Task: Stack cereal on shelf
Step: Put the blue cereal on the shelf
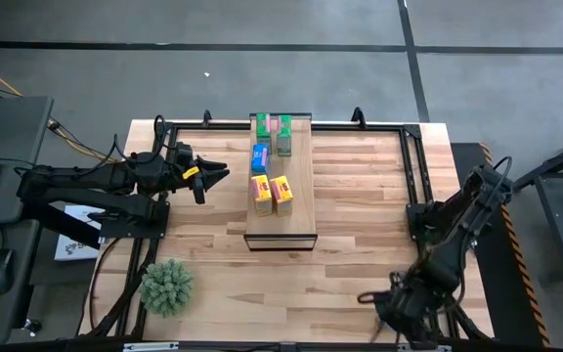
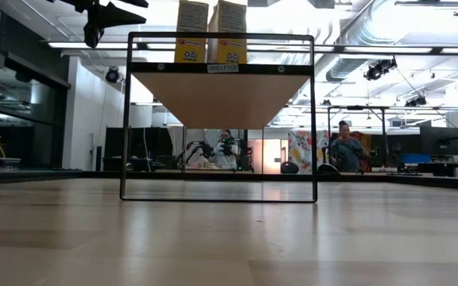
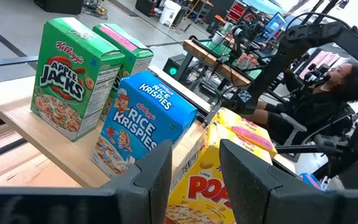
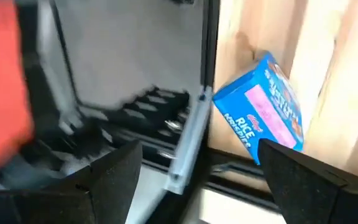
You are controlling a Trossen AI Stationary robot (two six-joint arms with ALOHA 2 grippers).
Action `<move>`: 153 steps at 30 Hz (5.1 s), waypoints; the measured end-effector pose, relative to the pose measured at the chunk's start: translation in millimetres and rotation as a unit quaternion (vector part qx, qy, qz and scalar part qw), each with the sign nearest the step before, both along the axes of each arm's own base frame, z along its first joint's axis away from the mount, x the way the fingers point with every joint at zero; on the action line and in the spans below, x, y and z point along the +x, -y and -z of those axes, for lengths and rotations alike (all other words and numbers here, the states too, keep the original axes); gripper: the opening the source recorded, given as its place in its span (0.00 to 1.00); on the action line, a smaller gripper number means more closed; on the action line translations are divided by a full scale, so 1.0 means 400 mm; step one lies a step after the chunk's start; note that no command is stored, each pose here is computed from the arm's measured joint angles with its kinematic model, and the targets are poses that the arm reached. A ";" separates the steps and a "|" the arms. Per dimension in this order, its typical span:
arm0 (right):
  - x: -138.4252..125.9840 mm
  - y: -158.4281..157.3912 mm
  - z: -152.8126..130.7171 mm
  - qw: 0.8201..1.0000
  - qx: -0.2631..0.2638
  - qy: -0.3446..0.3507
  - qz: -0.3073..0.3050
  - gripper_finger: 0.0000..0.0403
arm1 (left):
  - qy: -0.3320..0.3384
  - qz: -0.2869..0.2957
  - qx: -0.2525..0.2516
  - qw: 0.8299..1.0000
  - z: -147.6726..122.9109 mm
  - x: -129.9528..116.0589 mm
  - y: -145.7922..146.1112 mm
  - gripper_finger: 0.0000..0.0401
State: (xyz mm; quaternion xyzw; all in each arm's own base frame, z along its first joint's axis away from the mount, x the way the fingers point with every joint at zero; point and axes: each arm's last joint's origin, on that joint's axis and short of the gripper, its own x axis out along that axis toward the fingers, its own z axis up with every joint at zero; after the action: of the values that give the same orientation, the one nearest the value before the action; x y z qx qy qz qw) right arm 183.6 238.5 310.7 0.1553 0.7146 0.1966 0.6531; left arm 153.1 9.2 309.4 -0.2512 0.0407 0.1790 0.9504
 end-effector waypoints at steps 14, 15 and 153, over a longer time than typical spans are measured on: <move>-0.021 -0.056 0.077 0.983 -0.102 0.070 -0.135 0.77 | 0.001 -0.001 -0.001 1.000 0.000 0.000 0.000 0.32; -0.029 -0.064 0.081 0.981 -0.104 0.072 -0.147 0.77 | 0.000 -0.002 -0.001 1.000 0.000 0.000 0.000 0.32; 0.311 0.777 -0.279 0.882 -0.294 0.208 0.305 0.37 | 0.001 -0.011 -0.001 1.000 0.000 0.000 -0.001 0.32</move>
State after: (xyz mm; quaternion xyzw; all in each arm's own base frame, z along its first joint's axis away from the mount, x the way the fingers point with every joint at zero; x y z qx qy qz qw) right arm 308.2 -72.4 422.2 0.1224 0.5042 -0.2034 0.8303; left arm 152.9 9.8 309.4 -0.2528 0.0368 0.1892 0.9481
